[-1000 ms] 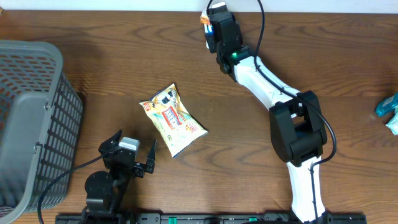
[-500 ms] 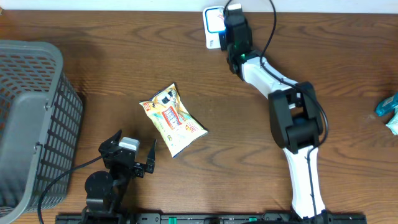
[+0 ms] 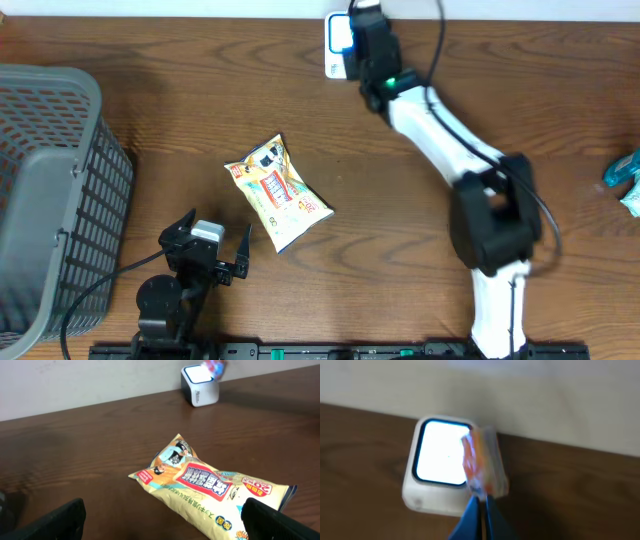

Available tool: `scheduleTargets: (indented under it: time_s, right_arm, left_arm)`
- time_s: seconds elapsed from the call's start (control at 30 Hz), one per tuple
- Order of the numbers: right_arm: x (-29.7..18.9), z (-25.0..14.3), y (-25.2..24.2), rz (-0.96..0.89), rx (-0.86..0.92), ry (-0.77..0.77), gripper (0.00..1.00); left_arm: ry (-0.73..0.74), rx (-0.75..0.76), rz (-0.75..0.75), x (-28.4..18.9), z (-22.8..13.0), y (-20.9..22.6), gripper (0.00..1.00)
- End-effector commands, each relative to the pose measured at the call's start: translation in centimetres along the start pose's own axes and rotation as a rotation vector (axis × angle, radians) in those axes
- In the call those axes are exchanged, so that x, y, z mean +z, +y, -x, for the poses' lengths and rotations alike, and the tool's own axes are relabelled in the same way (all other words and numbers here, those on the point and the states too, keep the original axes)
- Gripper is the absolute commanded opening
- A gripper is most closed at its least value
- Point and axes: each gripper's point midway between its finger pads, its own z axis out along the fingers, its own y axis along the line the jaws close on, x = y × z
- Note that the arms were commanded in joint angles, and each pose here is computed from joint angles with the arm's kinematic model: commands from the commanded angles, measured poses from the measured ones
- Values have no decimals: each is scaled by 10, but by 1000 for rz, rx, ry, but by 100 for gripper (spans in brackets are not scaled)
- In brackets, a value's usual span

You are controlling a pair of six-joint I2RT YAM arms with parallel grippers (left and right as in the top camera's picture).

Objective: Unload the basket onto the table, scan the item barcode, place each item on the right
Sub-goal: 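Hold the orange pack over the scanner window, adjusting its angle, then carry the orange pack to the right table edge and release it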

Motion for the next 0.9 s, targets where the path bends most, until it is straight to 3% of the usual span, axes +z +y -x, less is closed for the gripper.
scheduleTargets:
  time_s: [0.0, 0.17, 0.27, 0.3, 0.37, 0.43, 0.47, 0.5, 0.67, 0.8, 0.83, 0.87]
  right_arm:
    - [-51, 41, -38, -71, 54, -45, 1]
    - [-96, 26, -114, -274, 36, 84, 1]
    - [-103, 0, -138, -257, 40, 202, 1]
    - [-102, -8, -139, -227, 46, 236, 5]
    - [-97, -26, -137, -150, 66, 306, 22]
    - [-90, -38, -131, -61, 98, 349, 61]
    - [-85, -43, -124, 8, 121, 368, 87]
    - [-83, -46, -119, 50, 134, 378, 99]
    - [-67, -43, -106, 131, 180, 353, 99]
    - [-34, -54, -100, 102, 352, 358, 99]
    - [-23, -62, -98, 93, 394, 369, 98]
    - [-14, -67, -96, 86, 436, 375, 85]
  left_arm:
    - [33, -8, -19, 2, -12, -4, 98]
    - [33, -8, -19, 2, -12, -4, 98]
    - [33, -8, -19, 2, -12, -4, 98]
    - [33, -8, -19, 2, -12, -4, 98]
    - [33, -8, -19, 2, -12, -4, 98]
    - [33, -8, -19, 2, -12, -4, 98]
    - [33, -8, -19, 2, -12, -4, 98]
    - [33, -8, -19, 2, -12, -4, 98]
    - [33, -8, -19, 2, -12, -4, 98]
    - [33, -8, -19, 2, -12, -4, 98]
    - [33, -8, -19, 2, -12, -4, 98]
    - [33, -8, -19, 2, -12, -4, 98]
